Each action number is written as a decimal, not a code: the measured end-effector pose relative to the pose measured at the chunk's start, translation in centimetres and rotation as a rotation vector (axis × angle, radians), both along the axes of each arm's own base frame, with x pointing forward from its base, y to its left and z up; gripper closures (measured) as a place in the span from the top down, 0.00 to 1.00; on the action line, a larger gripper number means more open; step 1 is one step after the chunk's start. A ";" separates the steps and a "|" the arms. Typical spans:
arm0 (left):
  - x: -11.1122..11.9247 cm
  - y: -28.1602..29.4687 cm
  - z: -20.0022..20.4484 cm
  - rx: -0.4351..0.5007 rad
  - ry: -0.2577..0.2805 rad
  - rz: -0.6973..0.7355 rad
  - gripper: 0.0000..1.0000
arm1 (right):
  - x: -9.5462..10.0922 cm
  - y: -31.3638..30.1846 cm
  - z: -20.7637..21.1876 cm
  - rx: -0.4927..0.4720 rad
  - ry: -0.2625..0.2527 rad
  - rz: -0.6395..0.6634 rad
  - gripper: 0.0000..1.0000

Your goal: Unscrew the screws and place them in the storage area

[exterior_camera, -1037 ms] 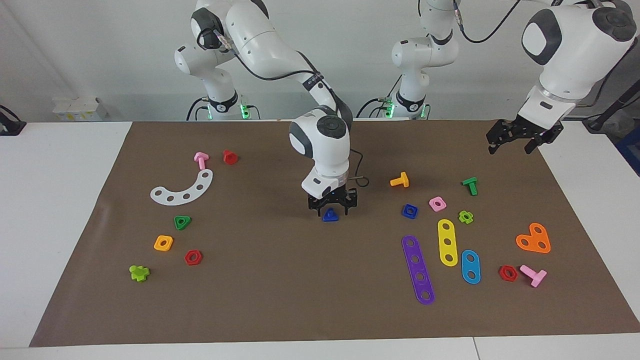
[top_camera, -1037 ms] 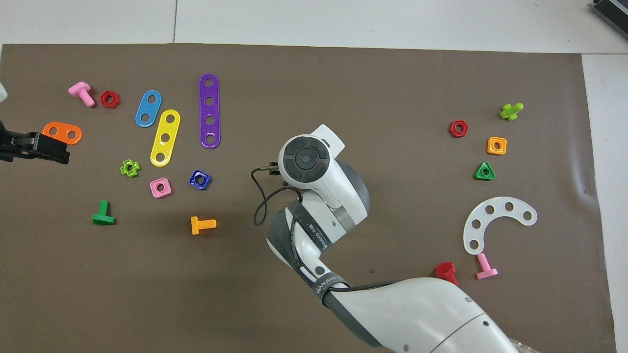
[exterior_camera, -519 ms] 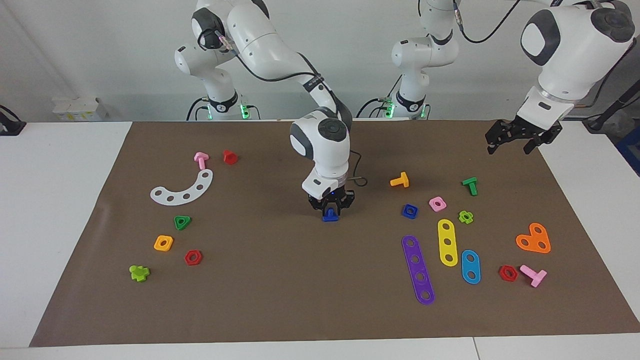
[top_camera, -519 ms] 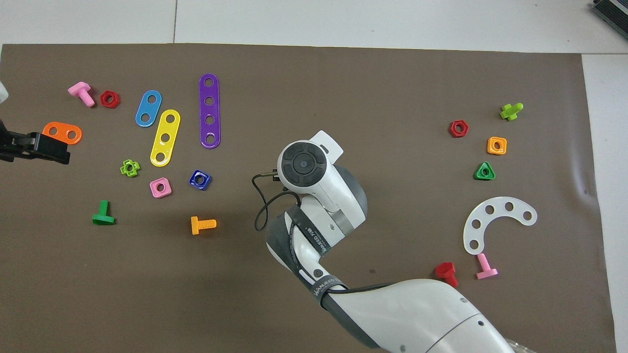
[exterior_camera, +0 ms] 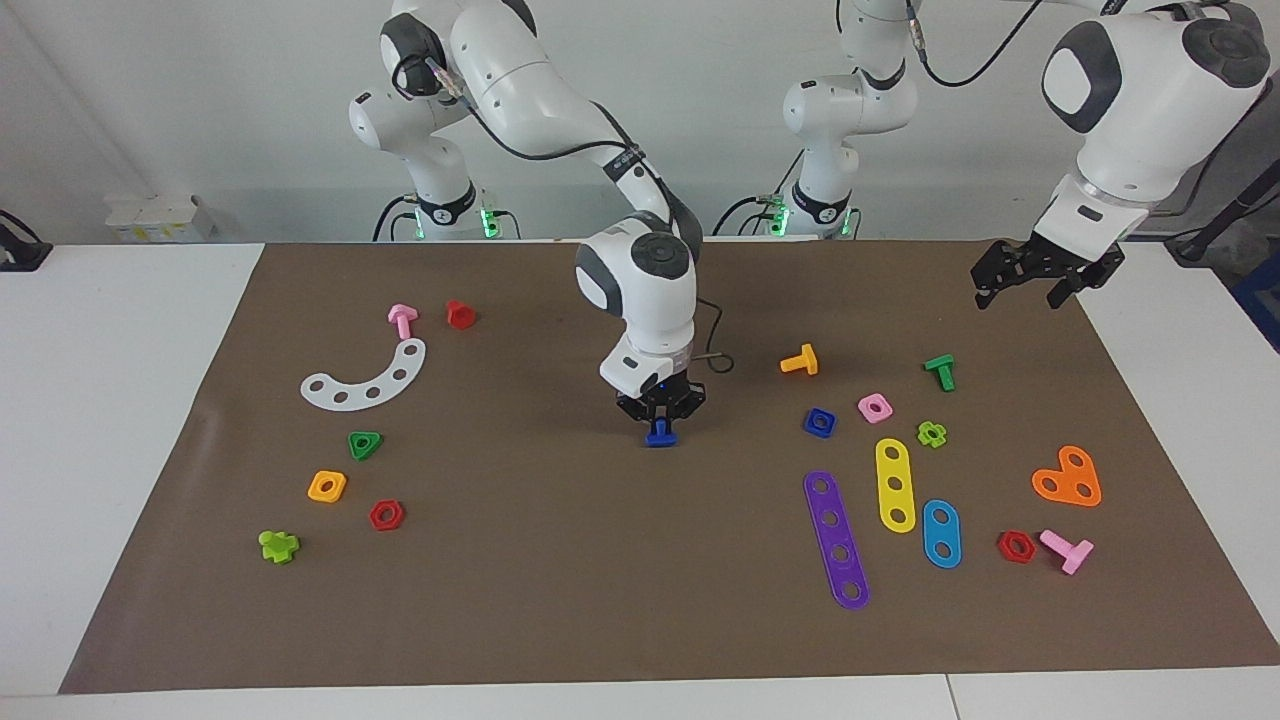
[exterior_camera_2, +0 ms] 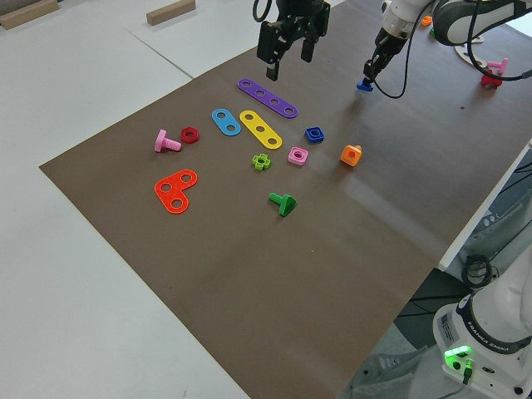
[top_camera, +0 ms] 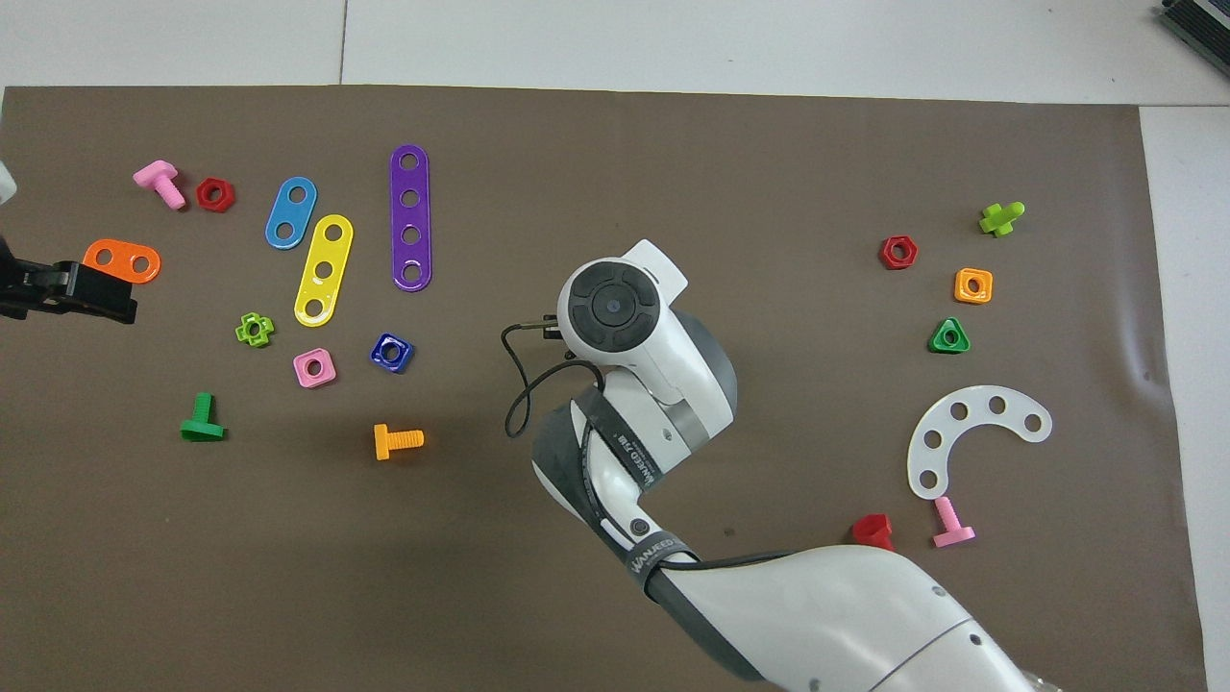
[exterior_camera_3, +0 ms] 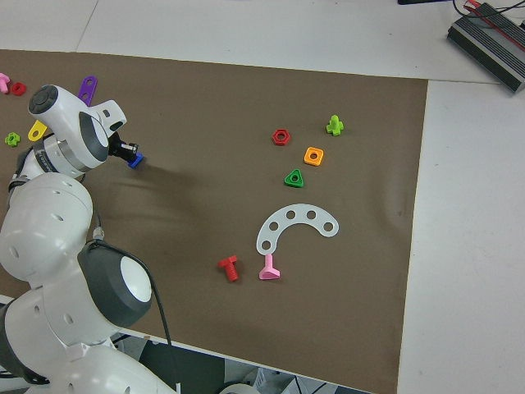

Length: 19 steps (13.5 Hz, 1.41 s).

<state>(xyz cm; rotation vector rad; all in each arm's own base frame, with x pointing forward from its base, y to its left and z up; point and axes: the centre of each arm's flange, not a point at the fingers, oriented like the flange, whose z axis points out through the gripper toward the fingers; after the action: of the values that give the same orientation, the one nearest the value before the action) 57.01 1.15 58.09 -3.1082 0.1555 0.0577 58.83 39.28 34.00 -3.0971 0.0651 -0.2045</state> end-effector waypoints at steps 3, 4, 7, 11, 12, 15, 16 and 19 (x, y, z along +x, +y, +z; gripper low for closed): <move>0.0 0.0 0.0 0.000 0.001 0.001 1.00 | 3.0 -9.6 7.5 -0.003 -0.007 -0.041 0.19; 0.0 0.0 0.0 0.000 0.001 0.001 1.00 | 3.6 -14.0 9.0 -0.010 -0.004 -0.040 0.19; 0.0 0.0 0.0 0.000 0.001 0.001 1.00 | 3.3 -26.3 7.7 -0.042 0.048 -0.008 0.19; 0.0 0.0 0.0 0.000 0.001 0.001 1.00 | 1.9 -35.6 2.1 -0.025 0.062 0.002 0.19; 0.0 0.0 0.0 0.000 0.001 0.001 1.00 | 1.5 -36.5 1.1 -0.018 0.055 0.005 0.19; 0.0 0.0 0.0 0.000 0.001 0.001 1.00 | 1.0 -36.8 -0.8 -0.014 0.058 0.002 0.19; 0.0 0.0 0.0 0.000 0.001 0.001 1.00 | 0.9 -36.8 -1.0 -0.014 0.053 0.002 0.19; 0.0 0.0 0.0 0.000 0.001 0.001 1.00 | 0.6 -36.8 -2.0 -0.015 0.041 0.001 0.19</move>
<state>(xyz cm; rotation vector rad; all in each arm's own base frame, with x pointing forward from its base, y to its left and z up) 57.00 1.20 58.04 -3.1083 0.1541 0.0593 59.40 2.48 31.98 -3.1159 0.0638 -0.1419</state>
